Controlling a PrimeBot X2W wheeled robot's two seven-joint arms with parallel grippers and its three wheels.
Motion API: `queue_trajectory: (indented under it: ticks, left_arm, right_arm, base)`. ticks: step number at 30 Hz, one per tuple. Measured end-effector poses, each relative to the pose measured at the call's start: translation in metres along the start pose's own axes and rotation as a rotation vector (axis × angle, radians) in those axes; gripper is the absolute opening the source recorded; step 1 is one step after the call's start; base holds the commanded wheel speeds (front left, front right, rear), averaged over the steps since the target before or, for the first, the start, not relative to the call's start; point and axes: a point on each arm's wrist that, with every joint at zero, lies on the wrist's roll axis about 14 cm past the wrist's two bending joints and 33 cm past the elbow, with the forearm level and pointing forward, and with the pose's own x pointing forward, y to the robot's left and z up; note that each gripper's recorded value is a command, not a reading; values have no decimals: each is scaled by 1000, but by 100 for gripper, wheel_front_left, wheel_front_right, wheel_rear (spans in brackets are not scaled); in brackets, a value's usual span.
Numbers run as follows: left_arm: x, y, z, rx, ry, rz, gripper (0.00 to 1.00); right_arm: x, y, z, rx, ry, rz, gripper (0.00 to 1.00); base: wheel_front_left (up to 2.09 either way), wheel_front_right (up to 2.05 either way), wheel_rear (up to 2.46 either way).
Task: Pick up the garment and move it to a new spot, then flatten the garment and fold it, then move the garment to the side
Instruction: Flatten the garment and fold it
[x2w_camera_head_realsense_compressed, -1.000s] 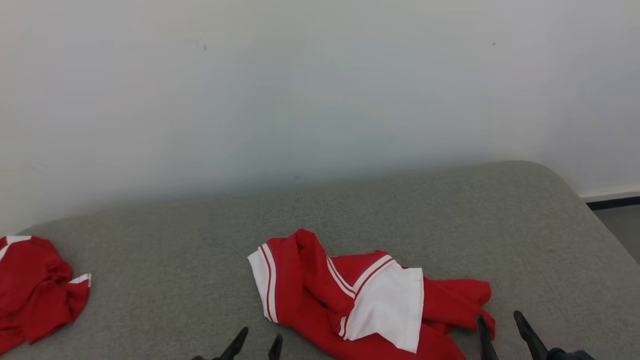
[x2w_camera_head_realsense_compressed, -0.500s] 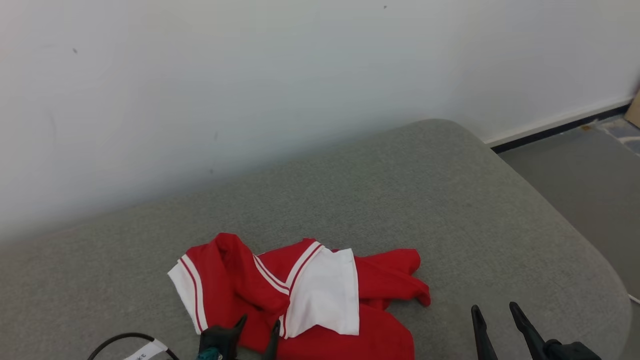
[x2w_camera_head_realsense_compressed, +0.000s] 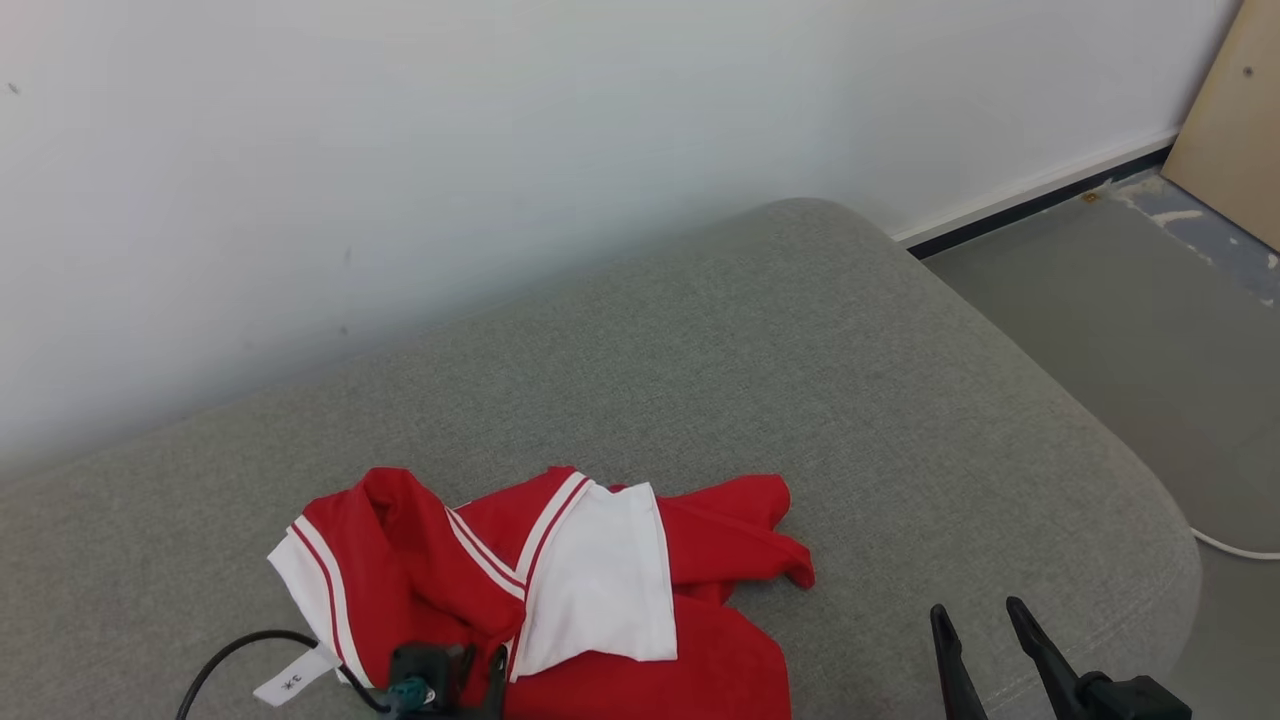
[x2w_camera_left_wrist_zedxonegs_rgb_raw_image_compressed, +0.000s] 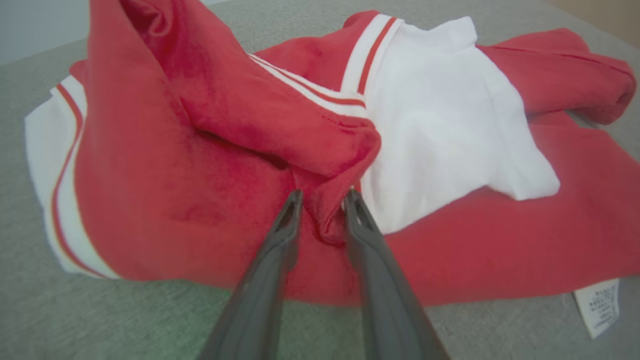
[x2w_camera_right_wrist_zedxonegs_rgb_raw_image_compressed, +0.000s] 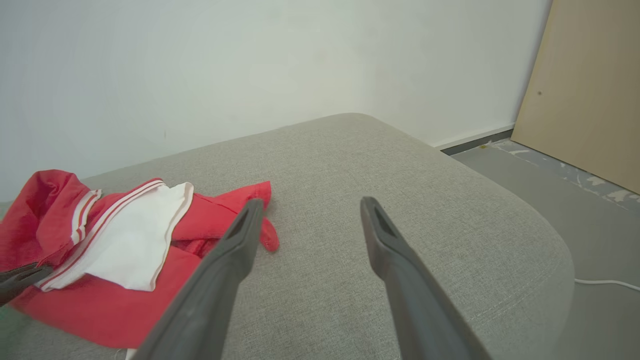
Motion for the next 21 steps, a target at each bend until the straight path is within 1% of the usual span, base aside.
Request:
queue_trajectory:
  ticks: [1, 2, 3, 6, 9, 18, 19, 20, 21]
  left_arm:
    - [0, 0, -1, 2, 9, 1, 37]
    - [0, 1, -1, 4, 9, 0, 22]
    - [0, -1, 0, 6, 8, -6, 0]
    - [4, -7, 15, 9, -34, -34, 0]
    - [10, -16, 44, 20, -107, -68, 0]
    - [19, -60, 194, 106, -456, -207, 0]
    - [18, -65, 211, 117, -491, -221, 0]
    - [17, -73, 238, 138, -545, -242, 0]
    - [16, -77, 248, 153, -564, -253, 0]
  right_arm:
    - [1, 1, 1, 1, -2, 4, 100]
    - [1, 2, 1, 1, -2, 7, 100]
    - [1, 3, 1, 1, -2, 9, 100]
    - [1, 4, 1, 1, -2, 13, 100]
    - [2, 5, 2, 1, -3, 17, 100]
    - [3, 7, 6, 8, -18, 25, 100]
    - [3, 6, 7, 12, -23, 21, 100]
    - [1, 3, 7, 13, -28, 11, 100]
    - [1, 2, 6, 17, -24, 6, 100]
  base:
    - [0, 0, 0]
    - [0, 0, 0]
    - [0, 0, 0]
    - [0, 0, 0]
    - [0, 0, 0]
    - [0, 0, 0]
    - [0, 0, 0]
    - [0, 0, 0]
    - [0, 0, 0]
